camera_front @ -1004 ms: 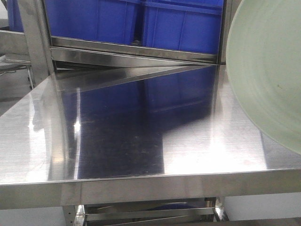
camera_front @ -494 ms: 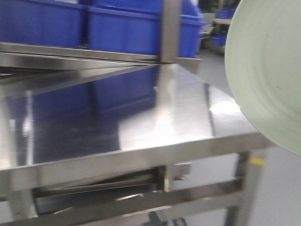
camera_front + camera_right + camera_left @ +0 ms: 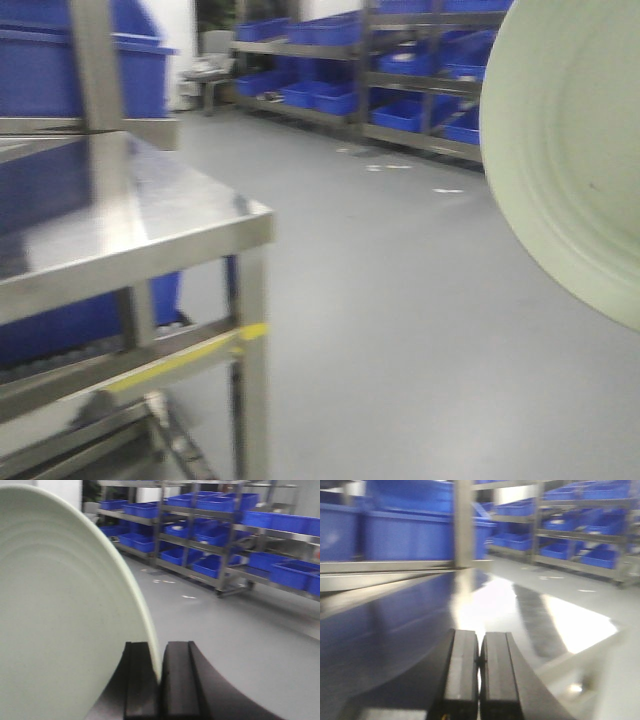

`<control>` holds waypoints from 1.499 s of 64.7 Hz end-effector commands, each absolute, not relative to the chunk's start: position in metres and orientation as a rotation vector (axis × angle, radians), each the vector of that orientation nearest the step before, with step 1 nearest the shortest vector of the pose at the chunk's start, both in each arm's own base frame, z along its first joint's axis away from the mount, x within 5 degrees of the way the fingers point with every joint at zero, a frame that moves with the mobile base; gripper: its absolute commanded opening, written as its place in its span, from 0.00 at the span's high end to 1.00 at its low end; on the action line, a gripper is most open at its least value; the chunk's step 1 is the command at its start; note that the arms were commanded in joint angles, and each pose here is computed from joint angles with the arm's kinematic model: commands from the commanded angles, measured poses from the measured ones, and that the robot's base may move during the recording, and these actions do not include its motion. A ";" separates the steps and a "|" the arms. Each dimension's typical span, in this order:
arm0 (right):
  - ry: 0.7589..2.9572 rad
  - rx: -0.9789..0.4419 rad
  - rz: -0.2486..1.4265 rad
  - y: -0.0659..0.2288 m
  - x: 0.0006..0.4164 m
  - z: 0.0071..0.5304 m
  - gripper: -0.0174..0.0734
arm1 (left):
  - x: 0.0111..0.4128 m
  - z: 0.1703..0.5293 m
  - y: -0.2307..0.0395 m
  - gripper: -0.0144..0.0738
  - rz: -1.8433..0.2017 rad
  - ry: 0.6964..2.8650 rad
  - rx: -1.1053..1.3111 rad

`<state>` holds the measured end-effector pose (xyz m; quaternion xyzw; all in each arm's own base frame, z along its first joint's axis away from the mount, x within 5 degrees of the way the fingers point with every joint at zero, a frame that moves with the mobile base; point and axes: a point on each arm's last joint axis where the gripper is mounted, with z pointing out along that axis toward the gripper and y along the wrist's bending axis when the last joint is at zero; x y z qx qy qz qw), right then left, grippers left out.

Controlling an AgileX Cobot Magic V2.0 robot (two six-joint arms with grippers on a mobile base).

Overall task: Place green plate on second shelf with right arm
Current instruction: 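Drive the base away from the table holding the plate upright, then drive the base toward the shelf rack of blue bins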

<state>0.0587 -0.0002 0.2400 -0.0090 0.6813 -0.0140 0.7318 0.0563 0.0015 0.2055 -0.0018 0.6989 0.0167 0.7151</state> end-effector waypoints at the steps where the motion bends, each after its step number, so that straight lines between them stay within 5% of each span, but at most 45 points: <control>1: 1.367 0.000 -0.039 -0.002 0.056 0.260 0.75 | 0.056 0.200 0.001 0.69 0.035 1.487 -0.003; 97: 1.366 -0.042 0.013 0.002 0.056 0.260 0.75 | 0.056 0.200 0.001 0.69 0.035 1.487 -0.003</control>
